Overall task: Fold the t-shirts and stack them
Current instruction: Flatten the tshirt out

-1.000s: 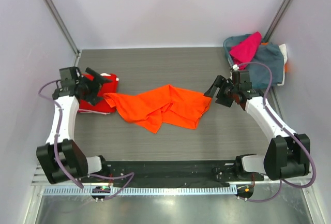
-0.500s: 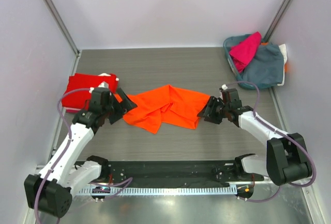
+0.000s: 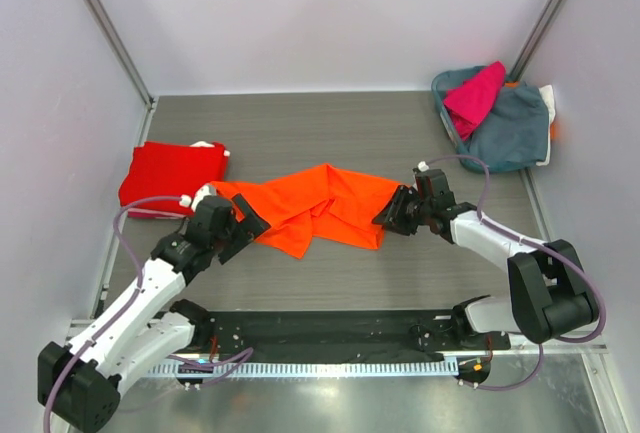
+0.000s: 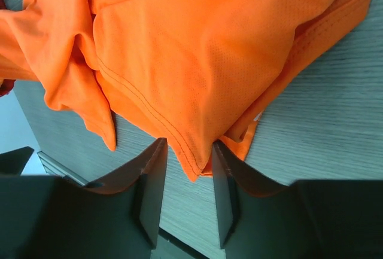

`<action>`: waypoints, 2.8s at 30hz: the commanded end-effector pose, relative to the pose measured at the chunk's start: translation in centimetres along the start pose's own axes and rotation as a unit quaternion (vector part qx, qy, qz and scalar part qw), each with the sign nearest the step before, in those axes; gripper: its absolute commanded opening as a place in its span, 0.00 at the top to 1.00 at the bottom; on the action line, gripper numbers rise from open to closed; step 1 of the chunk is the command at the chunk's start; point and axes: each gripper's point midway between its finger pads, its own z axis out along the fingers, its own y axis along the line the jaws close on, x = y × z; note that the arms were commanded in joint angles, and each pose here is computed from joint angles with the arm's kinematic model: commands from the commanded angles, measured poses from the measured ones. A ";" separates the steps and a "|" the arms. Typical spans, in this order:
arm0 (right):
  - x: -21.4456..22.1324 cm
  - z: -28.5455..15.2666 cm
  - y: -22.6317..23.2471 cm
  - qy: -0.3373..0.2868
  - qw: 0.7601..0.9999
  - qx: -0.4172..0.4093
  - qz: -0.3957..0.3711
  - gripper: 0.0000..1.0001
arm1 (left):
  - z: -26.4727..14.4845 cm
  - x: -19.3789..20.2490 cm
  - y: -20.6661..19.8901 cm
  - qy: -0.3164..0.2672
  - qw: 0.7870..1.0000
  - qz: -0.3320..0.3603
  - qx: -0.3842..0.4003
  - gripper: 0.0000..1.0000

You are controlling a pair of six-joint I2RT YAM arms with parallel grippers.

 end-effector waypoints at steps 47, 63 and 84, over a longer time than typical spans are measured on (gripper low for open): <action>-1.3 0.0 2.3 -0.033 0.997 -0.070 0.026 0.72 | 9.7 10.0 -2.7 0.002 0.972 0.165 -0.166 0.54; 0.8 0.7 1.6 -0.003 0.997 -0.068 0.028 0.64 | 8.8 8.7 -1.8 -0.018 0.965 0.184 -0.186 1.00; -2.4 -2.5 4.1 -0.022 0.997 -0.072 0.003 0.99 | 3.1 3.3 -5.3 -0.060 0.971 0.186 -0.136 1.00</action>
